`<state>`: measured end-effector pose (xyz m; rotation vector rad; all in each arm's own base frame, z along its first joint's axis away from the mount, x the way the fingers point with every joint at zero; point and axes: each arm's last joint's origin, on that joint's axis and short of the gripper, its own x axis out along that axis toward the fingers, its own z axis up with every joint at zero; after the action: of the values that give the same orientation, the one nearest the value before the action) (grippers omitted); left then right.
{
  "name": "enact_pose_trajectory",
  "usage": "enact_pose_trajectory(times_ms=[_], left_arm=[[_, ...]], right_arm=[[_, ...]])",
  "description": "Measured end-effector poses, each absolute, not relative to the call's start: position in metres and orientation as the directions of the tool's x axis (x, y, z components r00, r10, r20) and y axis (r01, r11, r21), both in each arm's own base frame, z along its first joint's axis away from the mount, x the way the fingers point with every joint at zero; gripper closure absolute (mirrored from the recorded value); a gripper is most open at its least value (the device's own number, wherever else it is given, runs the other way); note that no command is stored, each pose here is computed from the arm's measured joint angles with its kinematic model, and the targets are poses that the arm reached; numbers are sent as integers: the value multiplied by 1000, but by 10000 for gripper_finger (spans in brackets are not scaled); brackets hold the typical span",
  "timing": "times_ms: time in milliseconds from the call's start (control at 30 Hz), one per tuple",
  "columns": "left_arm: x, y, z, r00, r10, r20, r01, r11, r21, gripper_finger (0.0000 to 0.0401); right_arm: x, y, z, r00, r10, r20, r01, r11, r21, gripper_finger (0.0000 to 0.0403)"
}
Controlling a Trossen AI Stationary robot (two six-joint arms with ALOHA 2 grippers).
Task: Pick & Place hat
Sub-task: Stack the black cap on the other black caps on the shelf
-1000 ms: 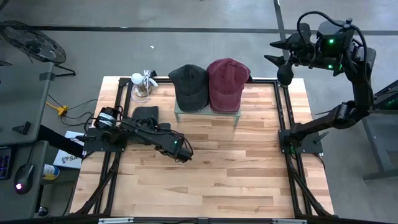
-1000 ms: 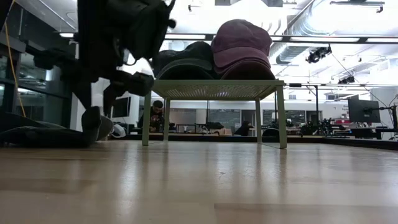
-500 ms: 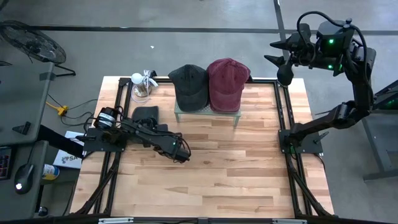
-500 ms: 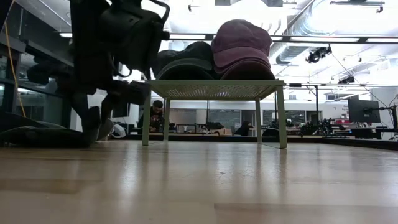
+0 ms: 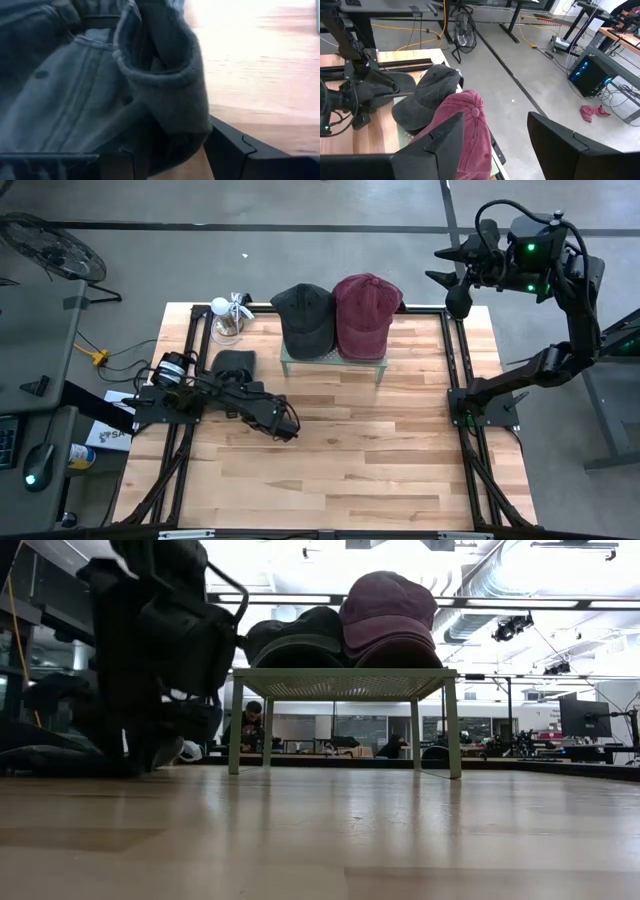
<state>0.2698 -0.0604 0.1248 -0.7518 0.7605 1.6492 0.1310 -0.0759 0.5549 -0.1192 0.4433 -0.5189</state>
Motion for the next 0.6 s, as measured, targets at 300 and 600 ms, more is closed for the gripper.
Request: enact_pose_trajectory(times_ms=[300, 600], left_arm=[[265, -58, 115, -159, 577, -801, -983, -171, 72, 259], [273, -63, 121, -164, 517, -840, -984, -28, 175, 388]], right_arm=[[131, -76, 555, 776, -504, -379, 461, 864, -205, 192], [131, -76, 555, 781, -493, -383, 451, 870, -199, 192]])
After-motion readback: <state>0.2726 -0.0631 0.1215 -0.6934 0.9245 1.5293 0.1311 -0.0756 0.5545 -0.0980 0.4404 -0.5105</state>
